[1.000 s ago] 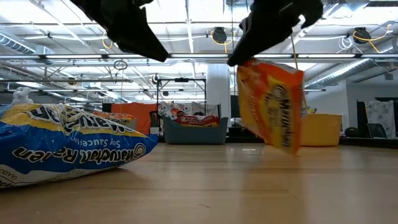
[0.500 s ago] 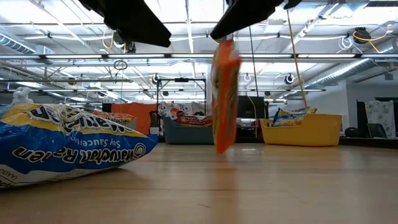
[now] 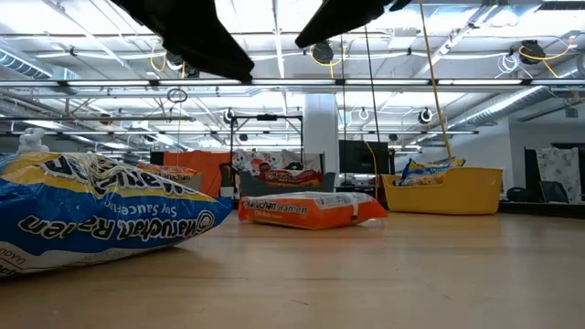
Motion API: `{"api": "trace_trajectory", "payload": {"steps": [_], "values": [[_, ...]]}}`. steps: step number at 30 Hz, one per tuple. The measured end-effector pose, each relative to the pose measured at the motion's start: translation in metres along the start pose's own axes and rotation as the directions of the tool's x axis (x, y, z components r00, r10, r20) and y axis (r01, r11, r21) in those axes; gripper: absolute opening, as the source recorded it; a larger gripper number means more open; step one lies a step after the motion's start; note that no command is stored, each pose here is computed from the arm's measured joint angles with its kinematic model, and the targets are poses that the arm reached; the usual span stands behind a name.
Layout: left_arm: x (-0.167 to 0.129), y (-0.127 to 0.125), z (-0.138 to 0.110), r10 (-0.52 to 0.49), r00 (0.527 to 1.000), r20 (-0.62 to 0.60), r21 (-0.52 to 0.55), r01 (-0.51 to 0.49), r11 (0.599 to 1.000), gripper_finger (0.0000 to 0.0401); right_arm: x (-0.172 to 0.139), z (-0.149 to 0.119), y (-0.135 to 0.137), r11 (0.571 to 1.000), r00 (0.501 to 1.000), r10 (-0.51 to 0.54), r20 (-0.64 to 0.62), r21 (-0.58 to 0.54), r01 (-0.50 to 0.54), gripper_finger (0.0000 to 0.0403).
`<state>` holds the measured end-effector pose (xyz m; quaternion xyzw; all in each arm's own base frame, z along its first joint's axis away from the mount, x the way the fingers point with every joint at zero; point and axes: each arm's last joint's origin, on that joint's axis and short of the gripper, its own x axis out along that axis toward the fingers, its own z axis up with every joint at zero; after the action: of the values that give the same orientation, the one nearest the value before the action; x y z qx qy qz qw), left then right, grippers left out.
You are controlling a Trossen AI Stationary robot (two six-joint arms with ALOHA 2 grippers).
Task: Sort Maruchan noodles
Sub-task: Put the orange noodle pack into the blue bin
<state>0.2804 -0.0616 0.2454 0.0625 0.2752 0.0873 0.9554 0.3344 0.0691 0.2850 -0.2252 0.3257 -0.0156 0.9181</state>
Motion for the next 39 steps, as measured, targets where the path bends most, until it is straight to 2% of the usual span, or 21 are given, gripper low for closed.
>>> {"api": "trace_trajectory", "payload": {"steps": [4, 9, 16, 22, 26, 29, 32, 35, 39], "values": [[0.004, 0.011, -0.005, 0.037, 0.998, -0.06, 0.011, -0.036, 0.999, 0.0321, 0.003, -0.005, -0.007, 0.992, 0.999, 0.045, -0.018, 0.116, -0.042, 0.0], [0.008, 0.024, -0.008, 0.067, 0.993, -0.101, 0.013, -0.066, 0.998, 0.0321, 0.01, -0.021, -0.012, 0.944, 0.989, 0.119, -0.088, 0.32, -0.085, 0.001], [0.012, 0.035, -0.008, 0.054, 0.992, -0.112, 0.005, -0.054, 0.999, 0.0321, 0.021, -0.056, 0.002, 0.897, 0.964, 0.157, -0.212, 0.44, -0.05, 0.0072], [0.014, 0.042, -0.007, 0.07, 0.992, -0.106, 0.011, -0.07, 0.998, 0.0321, 0.027, -0.083, 0.014, 0.865, 0.938, 0.187, -0.291, 0.501, -0.017, 0.0147], [0.016, 0.047, -0.006, 0.085, 0.992, -0.097, 0.004, -0.085, 0.996, 0.0321, 0.032, -0.108, 0.024, 0.832, 0.918, 0.242, -0.314, 0.554, -0.029, 0.018], [0.017, 0.05, -0.005, 0.092, 0.992, -0.082, -0.006, -0.093, 0.996, 0.0321, 0.038, -0.126, 0.032, 0.807, 0.923, 0.276, -0.269, 0.586, -0.07, 0.0193], [0.017, 0.052, -0.001, 0.062, 0.996, -0.069, 0.002, -0.062, 0.998, 0.0321, 0.042, -0.14, 0.037, 0.799, 0.939, 0.267, -0.217, 0.595, -0.09, 0.02], [0.017, 0.053, 0.004, 0.035, 0.999, -0.023, 0.006, -0.035, 0.999, 0.0321, 0.045, -0.151, 0.038, 0.8, 0.952, 0.237, -0.195, 0.596, -0.077, 0.0205], [0.017, 0.055, 0.01, 0.006, 0.999, 0.036, 0.009, -0.007, 1.0, 0.0321, 0.045, -0.163, 0.037, 0.809, 0.952, 0.196, -0.234, 0.588, -0.022, 0.0206]]}}
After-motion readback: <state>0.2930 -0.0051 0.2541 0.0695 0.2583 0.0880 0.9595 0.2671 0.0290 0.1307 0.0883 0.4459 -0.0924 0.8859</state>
